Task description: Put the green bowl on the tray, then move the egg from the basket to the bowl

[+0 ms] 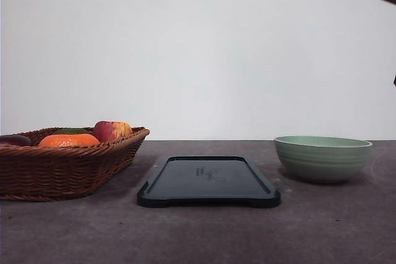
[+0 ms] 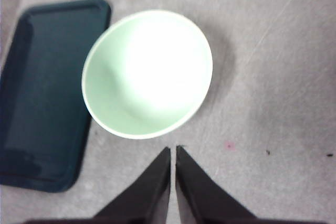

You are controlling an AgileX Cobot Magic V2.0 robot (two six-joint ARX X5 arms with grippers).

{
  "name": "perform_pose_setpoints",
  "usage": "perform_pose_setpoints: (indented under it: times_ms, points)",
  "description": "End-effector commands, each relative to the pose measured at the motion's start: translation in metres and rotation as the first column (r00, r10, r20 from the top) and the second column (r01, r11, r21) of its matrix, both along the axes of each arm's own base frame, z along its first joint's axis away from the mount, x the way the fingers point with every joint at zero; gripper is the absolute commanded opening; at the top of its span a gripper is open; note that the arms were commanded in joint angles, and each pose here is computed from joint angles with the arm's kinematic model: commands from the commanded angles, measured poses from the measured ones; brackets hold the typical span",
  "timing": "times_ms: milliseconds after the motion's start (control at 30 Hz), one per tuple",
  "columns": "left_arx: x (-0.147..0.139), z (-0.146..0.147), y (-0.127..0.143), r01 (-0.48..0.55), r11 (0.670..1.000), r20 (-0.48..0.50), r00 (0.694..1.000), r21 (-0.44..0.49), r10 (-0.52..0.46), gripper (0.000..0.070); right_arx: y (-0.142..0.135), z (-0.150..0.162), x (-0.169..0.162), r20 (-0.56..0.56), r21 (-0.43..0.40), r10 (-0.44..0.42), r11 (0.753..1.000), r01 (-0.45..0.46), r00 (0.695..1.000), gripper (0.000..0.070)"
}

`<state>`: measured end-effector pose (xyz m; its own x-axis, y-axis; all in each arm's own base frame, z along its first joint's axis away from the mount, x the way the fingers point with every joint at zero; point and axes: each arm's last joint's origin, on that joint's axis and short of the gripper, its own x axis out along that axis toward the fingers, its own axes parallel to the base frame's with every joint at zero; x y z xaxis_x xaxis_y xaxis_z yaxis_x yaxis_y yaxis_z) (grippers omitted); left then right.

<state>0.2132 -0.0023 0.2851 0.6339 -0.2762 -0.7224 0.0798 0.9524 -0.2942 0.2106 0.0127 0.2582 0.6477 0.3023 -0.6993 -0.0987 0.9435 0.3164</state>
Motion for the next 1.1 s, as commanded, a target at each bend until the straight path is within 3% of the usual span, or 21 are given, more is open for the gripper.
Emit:
perform_pose_setpoints:
  times_ms: [0,67,167,233,567,833,1067]
  points:
    - [0.003,0.006,-0.001,0.031,0.999,0.03,0.999,0.014,-0.031,0.0002,0.001,0.004,0.004,0.024,-0.022,0.035,0.999,-0.035,0.999,0.0009]
    - [0.003,0.006,-0.001,0.041,0.999,0.035,0.999,0.024,-0.042,0.0065,0.001,0.004,0.004,0.028,-0.039,0.053,0.998,-0.052,0.998,0.0039]
    - [0.003,0.006,-0.001,0.044,0.999,0.036,0.998,0.026,-0.045,0.0288,0.001,0.004,0.004,0.03,-0.042,0.056,0.998,-0.055,0.998,0.0245]
    - [0.003,0.006,-0.001,0.044,0.999,0.033,0.998,0.026,-0.044,0.0322,0.001,0.004,0.004,0.03,-0.042,0.056,0.998,-0.054,0.998,0.0301]
    - [0.003,0.006,-0.001,0.04,0.999,0.033,0.999,0.023,-0.041,0.0318,0.001,0.017,0.018,-0.042,-0.03,0.021,0.999,-0.023,0.999,0.03]
    - [0.003,0.006,-0.001,0.04,0.999,0.033,0.999,0.022,-0.041,0.0315,0.002,0.025,0.061,-0.173,-0.058,0.059,0.996,-0.07,0.983,0.03]
    - [0.003,0.006,-0.001,0.04,0.999,0.033,0.999,0.022,-0.041,0.0315,0.002,0.009,0.106,-0.259,-0.104,0.073,0.989,-0.103,0.963,0.0299]
